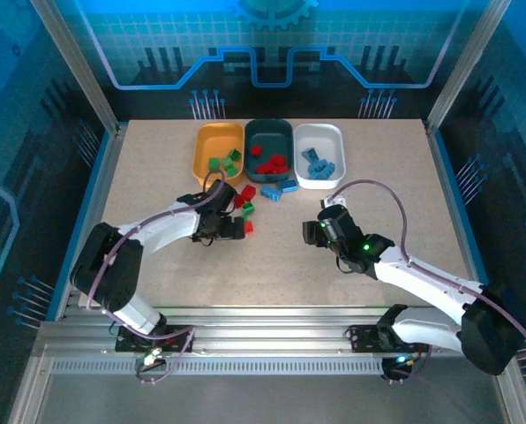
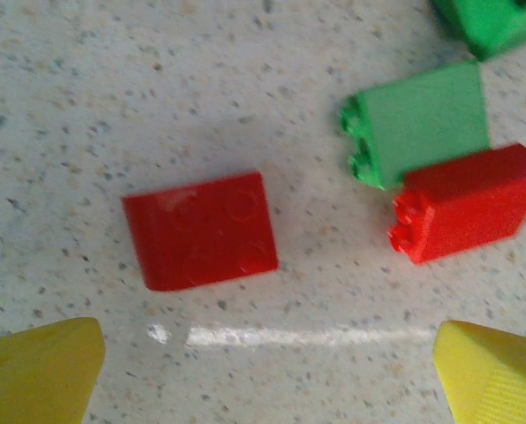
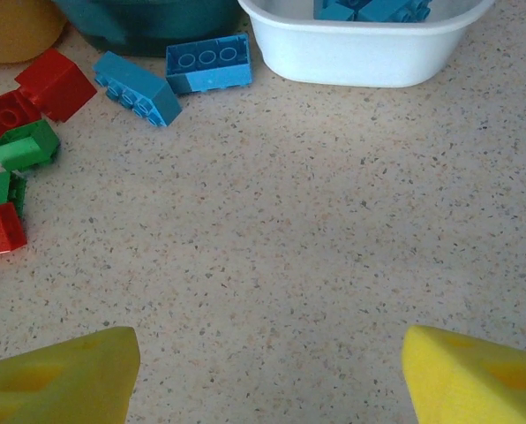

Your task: Sort the legos into containers by color

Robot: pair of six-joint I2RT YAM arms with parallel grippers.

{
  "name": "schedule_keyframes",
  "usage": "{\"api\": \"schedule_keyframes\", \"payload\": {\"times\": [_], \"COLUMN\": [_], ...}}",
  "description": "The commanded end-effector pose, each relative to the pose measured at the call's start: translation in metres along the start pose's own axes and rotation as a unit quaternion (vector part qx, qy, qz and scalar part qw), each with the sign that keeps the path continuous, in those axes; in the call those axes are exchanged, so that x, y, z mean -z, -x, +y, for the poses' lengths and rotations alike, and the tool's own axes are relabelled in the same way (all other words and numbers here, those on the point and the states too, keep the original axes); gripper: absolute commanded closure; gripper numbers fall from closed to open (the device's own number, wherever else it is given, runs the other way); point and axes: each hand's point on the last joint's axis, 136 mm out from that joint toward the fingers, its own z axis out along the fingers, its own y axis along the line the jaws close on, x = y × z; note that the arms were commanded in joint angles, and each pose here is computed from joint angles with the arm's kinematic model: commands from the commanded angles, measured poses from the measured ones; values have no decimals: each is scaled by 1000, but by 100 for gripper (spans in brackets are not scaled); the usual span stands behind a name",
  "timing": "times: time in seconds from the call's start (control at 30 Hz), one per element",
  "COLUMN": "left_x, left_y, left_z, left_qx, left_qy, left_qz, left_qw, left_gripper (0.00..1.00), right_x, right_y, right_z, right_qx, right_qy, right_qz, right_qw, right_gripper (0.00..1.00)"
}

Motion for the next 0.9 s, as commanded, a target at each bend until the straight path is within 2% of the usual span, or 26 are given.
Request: {"api": "schedule_keyframes", "payload": {"times": [0.0,0.23,0.37,0.43,0.63,0.87], "left_x": [-14,-34,-44,-45,-40,-16], "left_y": [6,5,6,6,8,17], "left_z": [16,20,21,22,22,17], "left_qx": [25,42,60,61,55,52], "left_qy": [47,71,61,59,56,41], "left_qz": [7,29,36,35,30,11], "left_qw": [999,996,996,996,996,998], "left_gripper": [5,11,19,24,49,52], "right_x": [-1,0,1,1,4,3], "right_y": [8,9,9,8,11,9], "right_z": [1,2,3,4,4,5], "right_qx": [-3,-2,-2,-1,-4,-3], "right_qy": [2,3,8,9,12,12], "right_qz": [-8,-10,-8,-7,-12,-10], "right_qw": [1000,1000,1000,1000,1000,1000], "right_gripper": [21,21,21,21,21,21]}}
